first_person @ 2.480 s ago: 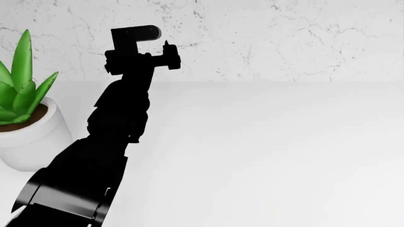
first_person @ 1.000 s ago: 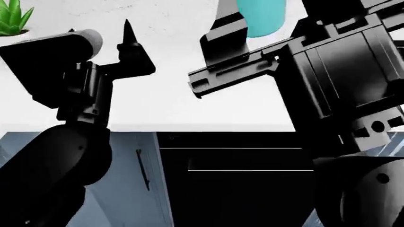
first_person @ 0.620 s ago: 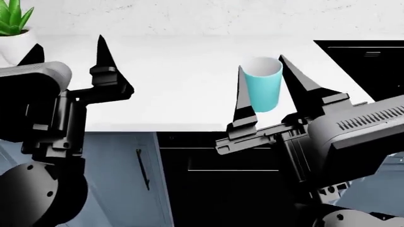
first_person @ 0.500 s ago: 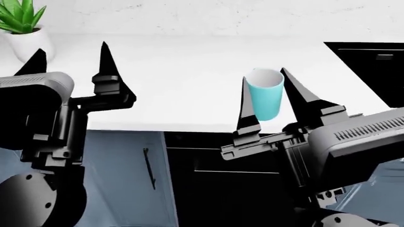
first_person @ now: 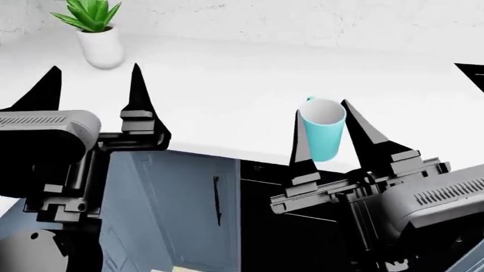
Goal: Pick the mug from the cabinet, place it under the coffee machine dispenser, and press the start button.
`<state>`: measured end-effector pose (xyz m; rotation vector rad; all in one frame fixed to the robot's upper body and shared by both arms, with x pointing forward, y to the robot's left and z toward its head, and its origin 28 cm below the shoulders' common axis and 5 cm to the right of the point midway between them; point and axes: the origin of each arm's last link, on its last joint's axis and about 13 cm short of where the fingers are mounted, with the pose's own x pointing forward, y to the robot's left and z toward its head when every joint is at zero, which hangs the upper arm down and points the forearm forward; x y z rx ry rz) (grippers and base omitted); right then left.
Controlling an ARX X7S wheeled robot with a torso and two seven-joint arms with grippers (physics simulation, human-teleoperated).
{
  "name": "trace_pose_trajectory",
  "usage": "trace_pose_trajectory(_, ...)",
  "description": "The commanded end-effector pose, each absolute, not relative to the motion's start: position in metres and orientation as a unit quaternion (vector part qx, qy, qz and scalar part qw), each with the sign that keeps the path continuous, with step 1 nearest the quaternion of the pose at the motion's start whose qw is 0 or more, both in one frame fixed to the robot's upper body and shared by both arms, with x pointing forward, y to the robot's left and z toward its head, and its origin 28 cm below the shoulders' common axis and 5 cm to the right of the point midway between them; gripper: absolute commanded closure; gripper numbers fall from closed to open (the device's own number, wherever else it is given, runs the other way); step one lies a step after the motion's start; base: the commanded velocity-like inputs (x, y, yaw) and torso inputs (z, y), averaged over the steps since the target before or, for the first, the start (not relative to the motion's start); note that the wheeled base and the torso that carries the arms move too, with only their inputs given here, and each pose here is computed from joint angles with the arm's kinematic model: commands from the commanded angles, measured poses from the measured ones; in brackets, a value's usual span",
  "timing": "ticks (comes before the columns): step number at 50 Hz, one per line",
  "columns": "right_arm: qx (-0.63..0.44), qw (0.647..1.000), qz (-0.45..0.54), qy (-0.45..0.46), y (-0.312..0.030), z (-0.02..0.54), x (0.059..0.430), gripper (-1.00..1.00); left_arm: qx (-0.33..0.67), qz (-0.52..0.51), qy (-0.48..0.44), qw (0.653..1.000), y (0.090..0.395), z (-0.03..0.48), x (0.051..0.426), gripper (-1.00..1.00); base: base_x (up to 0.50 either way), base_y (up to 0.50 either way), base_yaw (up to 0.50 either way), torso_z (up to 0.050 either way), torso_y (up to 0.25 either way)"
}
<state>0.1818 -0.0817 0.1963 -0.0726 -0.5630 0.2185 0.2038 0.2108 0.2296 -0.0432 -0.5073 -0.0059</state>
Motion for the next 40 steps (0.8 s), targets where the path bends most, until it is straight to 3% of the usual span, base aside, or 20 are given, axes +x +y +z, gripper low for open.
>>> trace_pose_trajectory(1,-0.041,0.944,0.114,-0.307,-0.08,0.201,0.172,1.0,-0.016,-0.006,-0.251,0.968,0.21,0.23,0.2,-1.0,0.05,0.01,0.5,0.0,0.0)
trace_pose_trajectory(40,-0.041,0.937,0.133,-0.319,-0.075,0.202,0.168,1.0,-0.023,-0.033,-0.284,0.958,0.205,0.235,0.185,-1.0,0.05,0.02,0.5,0.0,0.0)
